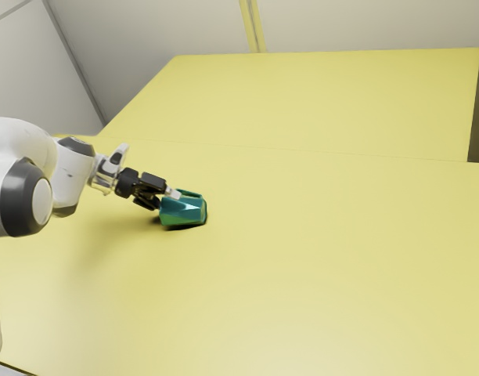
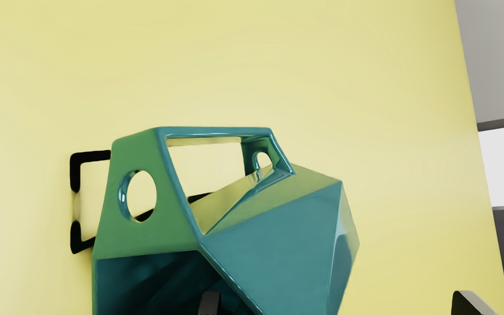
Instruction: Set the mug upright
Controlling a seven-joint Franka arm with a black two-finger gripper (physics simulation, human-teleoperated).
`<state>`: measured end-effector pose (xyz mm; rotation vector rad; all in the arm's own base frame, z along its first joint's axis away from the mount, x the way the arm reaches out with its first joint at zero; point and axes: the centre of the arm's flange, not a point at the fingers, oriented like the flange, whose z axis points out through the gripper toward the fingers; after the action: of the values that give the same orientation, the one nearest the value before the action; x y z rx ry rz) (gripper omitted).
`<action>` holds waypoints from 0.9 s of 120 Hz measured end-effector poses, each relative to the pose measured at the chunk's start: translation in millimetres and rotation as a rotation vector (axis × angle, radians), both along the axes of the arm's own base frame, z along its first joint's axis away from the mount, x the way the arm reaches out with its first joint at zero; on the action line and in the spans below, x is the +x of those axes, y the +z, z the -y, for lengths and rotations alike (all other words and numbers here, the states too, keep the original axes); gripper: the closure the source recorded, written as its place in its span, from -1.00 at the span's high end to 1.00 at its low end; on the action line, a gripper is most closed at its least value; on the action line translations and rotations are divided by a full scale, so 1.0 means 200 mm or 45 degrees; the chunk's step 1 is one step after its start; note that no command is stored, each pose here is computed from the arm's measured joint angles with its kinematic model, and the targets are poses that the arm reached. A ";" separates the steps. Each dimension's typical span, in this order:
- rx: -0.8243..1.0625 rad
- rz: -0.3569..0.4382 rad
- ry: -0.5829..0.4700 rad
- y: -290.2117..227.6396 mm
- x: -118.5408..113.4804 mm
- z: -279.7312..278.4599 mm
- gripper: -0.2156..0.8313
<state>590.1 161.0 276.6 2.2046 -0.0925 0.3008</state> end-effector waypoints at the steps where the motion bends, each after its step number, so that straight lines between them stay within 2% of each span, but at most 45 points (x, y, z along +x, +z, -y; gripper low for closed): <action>1: 0.000 0.000 0.000 0.00 0.00 0.00 0.48; 13: -0.003 0.002 -0.001 0.00 0.00 0.00 0.34; 73: -0.022 0.005 0.003 -0.01 -0.01 0.00 -0.61; 108: -0.036 0.049 -0.009 0.08 0.01 0.04 -0.85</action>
<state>591.4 153.4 291.8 2.1703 -0.1167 0.3384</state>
